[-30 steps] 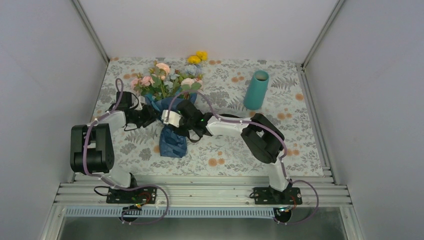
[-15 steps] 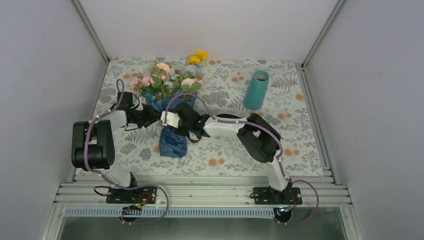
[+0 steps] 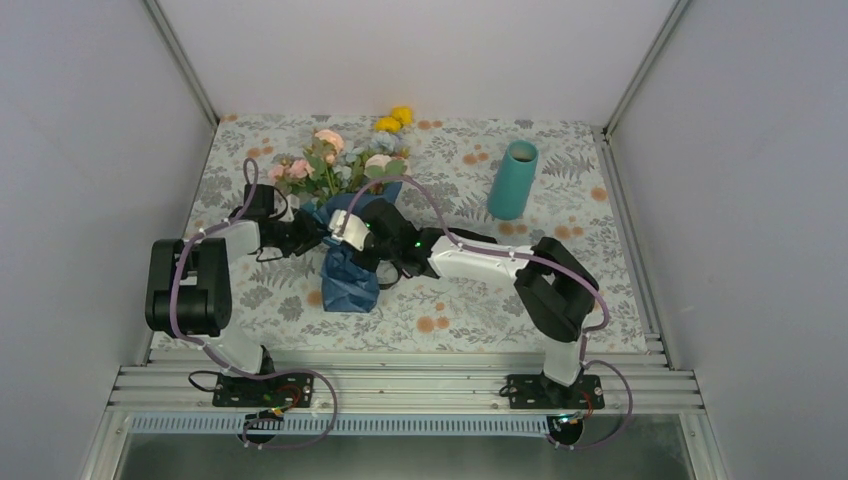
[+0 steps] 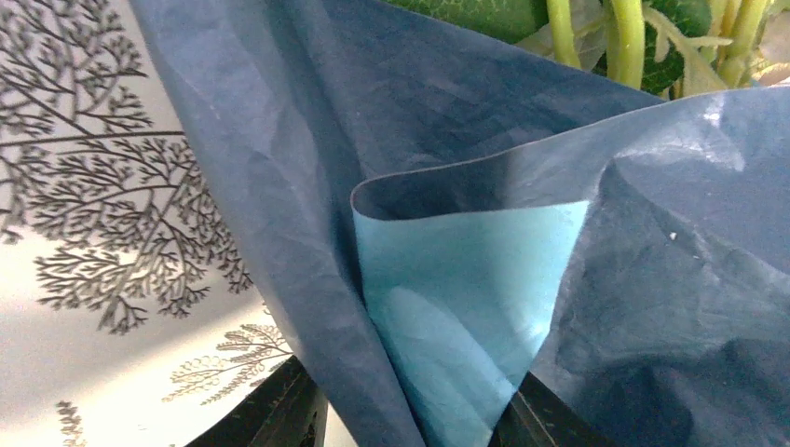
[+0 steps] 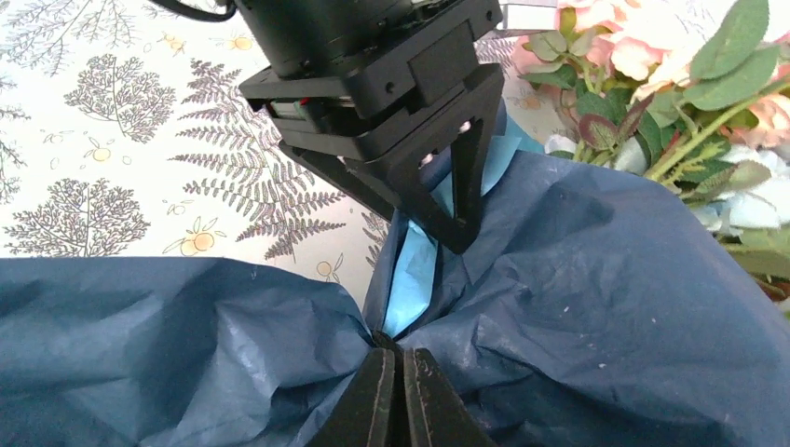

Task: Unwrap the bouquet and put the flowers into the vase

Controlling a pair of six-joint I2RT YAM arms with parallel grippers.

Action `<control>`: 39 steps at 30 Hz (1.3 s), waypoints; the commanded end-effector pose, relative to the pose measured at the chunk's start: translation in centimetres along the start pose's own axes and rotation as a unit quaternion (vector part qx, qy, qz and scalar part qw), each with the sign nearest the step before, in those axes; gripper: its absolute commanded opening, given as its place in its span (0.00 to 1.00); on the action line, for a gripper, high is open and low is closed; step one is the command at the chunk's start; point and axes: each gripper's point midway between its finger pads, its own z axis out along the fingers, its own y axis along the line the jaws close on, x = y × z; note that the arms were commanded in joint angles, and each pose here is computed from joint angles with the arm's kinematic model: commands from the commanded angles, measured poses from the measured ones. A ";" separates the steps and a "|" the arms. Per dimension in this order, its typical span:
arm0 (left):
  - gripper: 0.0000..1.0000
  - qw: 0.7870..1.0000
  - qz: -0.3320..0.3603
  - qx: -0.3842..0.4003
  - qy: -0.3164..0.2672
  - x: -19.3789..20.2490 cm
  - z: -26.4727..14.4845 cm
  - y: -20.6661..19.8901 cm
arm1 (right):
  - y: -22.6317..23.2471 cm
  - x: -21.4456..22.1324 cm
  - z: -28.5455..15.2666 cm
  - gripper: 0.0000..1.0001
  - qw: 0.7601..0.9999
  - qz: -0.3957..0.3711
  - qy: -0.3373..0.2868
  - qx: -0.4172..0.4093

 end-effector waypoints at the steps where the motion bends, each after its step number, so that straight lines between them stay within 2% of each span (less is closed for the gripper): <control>1: 0.40 1.000 0.014 -0.014 -0.010 -0.4 0.4 0.0 | -1.0 -1.3 -1.5 0.04 0.998 0.051 -0.021 0.041; 4: 0.38 1.000 0.018 -0.017 -0.009 -0.1 0.7 -0.1 | -2.4 -0.8 -1.7 0.04 0.995 0.051 -0.012 0.079; 8: 0.33 0.999 0.017 -0.026 -0.009 0.0 0.9 0.2 | -1.8 -2.1 -2.9 0.05 0.996 0.056 -0.028 0.055; 12: 0.29 0.999 0.020 -0.048 -0.013 0.0 0.9 1.0 | -2.1 -1.4 -4.4 0.04 0.988 0.137 0.026 0.061; 18: 0.24 0.998 0.014 -0.060 -0.006 0.5 1.7 2.2 | -1.0 0.8 -5.3 0.08 0.977 0.204 0.040 0.053; 19: 0.24 0.998 0.013 -0.062 -0.005 0.5 1.7 2.3 | -0.9 1.5 -4.9 0.05 0.977 0.202 0.045 0.055; 21: 0.23 0.998 0.012 -0.067 -0.006 0.6 1.7 2.6 | -1.1 1.4 -5.0 0.04 0.980 0.184 0.032 0.061; 25: 0.23 0.997 0.013 -0.069 -0.011 0.5 1.6 2.4 | -2.0 -2.3 -7.4 0.04 0.988 0.138 -0.030 0.067; 29: 0.23 0.998 0.016 -0.065 -0.010 0.5 1.5 1.9 | -0.6 -2.1 -7.3 0.04 0.997 0.057 -0.032 0.032; 30: 0.23 0.998 0.018 -0.064 -0.011 0.5 1.4 1.8 | 0.1 -1.5 -6.9 0.07 0.999 0.030 -0.024 0.018; 32: 0.23 0.998 0.019 -0.063 -0.011 0.5 1.4 1.7 | 0.7 -0.7 -6.2 0.22 1.000 -0.006 -0.014 0.007; 34: 0.23 0.998 0.020 -0.062 -0.009 0.7 1.5 1.7 | 1.2 0.5 -4.6 0.32 0.999 -0.038 0.004 -0.006; 36: 0.23 0.998 0.019 -0.060 -0.009 0.8 1.5 1.7 | 1.4 0.7 -3.6 0.36 0.998 -0.060 0.008 -0.015; 39: 0.23 0.998 0.018 -0.055 -0.006 1.1 1.5 1.6 | 1.1 0.7 -1.8 0.34 0.997 -0.075 0.022 -0.014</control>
